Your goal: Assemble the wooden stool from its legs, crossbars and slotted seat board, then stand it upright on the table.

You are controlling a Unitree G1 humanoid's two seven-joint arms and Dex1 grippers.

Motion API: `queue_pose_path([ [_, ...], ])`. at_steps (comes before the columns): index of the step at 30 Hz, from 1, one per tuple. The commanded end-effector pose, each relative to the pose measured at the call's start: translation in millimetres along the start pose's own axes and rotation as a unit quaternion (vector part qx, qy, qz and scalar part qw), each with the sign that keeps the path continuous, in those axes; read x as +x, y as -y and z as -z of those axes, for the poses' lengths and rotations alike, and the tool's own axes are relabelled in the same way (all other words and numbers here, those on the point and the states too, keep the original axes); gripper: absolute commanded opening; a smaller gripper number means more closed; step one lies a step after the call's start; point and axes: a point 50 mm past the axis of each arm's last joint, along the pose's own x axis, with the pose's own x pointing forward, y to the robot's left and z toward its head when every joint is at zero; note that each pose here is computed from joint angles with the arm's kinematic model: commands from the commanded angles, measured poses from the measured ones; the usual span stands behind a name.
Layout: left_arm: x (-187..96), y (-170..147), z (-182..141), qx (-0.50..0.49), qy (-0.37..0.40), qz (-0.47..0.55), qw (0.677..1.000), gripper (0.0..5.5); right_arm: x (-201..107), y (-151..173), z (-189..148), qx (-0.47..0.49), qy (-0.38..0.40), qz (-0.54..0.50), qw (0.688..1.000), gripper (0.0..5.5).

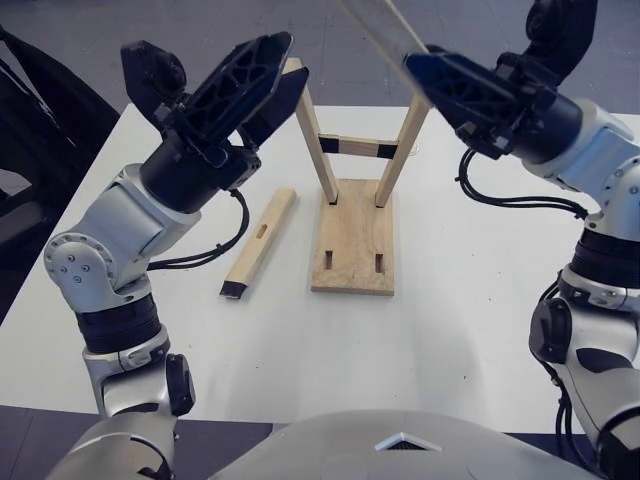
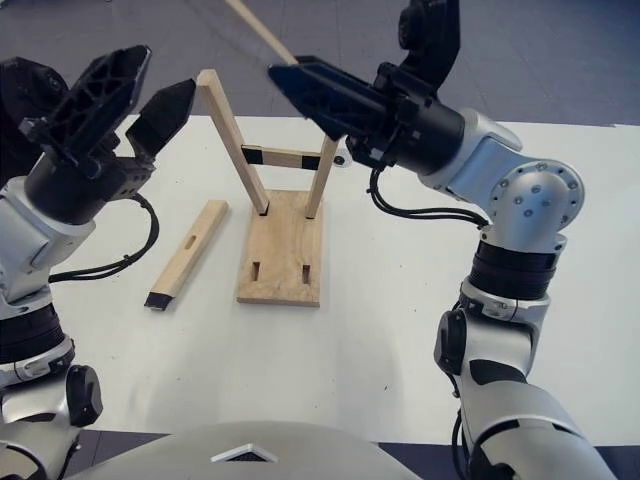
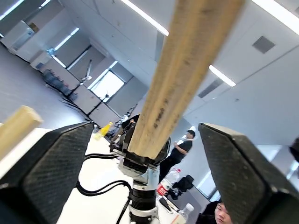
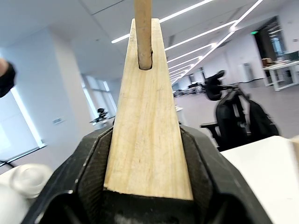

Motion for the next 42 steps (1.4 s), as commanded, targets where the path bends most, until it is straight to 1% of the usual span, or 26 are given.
queue_pose_path([
  [1, 6.6, -0.2, 3.8, -0.009, -0.021, 0.006, 1.0, 4.26, 6.7, -9.3, 3.4, 0.003, -0.027, -0.033, 0.999, 2.04],
  [5, 5.1, 10.2, 15.2, 0.006, -0.061, 0.032, 0.998, 4.26, 10.3, -12.4, 3.5, 0.0, -0.022, -0.038, 0.999, 2.04],
  [8, -1.1, 11.4, 19.8, 0.011, -0.077, 0.022, 0.997, 4.26, 11.7, -15.2, 3.6, -0.001, -0.02, -0.041, 0.999, 2.04],
  [10, -3.4, 11.4, 18.8, 0.014, -0.071, 0.016, 0.997, 4.56, 11.4, -15.7, 4.2, -0.001, -0.022, -0.039, 0.999, 2.04],
  [12, -1.4, 11.7, 13.9, 0.018, -0.047, 0.018, 0.999, 4.85, 10.8, -15.8, 6.7, 0.001, -0.028, -0.036, 0.999, 2.04],
  [15, 1.3, 14.0, 10.7, 0.021, -0.027, 0.032, 0.999, 4.94, 10.8, -14.7, 10.3, 0.003, -0.033, -0.03, 0.999, 2.04],
  [19, 1.4, 21.2, 13.3, 0.029, -0.033, 0.064, 0.997, 4.94, 11.2, -12.6, 10.5, 0.002, -0.03, -0.022, 0.999, 2.04],
  [23, -2.6, 21.7, 21.4, 0.024, -0.068, 0.065, 0.995, 4.94, 12.2, -9.7, 9.0, 0.002, -0.024, -0.014, 1.0, 2.04],
  [27, -0.6, 18.3, 14.1, 0.027, -0.043, 0.05, 0.997, 4.94, 11.9, -10.1, 12.9, 0.002, -0.037, -0.013, 0.999, 2.04],
  [31, -0.5, 15.1, 13.0, 0.026, -0.04, 0.034, 0.998, 4.94, 12.2, -10.2, 14.3, 0.002, -0.041, -0.012, 0.999, 2.04],
  [40, 4.1, 18.1, 1.6, 0.035, -0.006, 0.051, 0.998, 4.94, 7.5, -10.2, 26.1, 0.012, -0.053, -0.001, 0.999, 2.04],
  [41, 3.5, 17.6, 1.7, 0.034, -0.009, 0.05, 0.998, 4.75, 7.2, -10.4, 26.3, 0.011, -0.052, 0.0, 0.999, 2.04],
  [42, 2.8, 17.3, 2.6, 0.033, -0.015, 0.05, 0.998, 4.68, 7.2, -10.9, 26.0, 0.01, -0.051, 0.001, 0.999, 2.04],
])
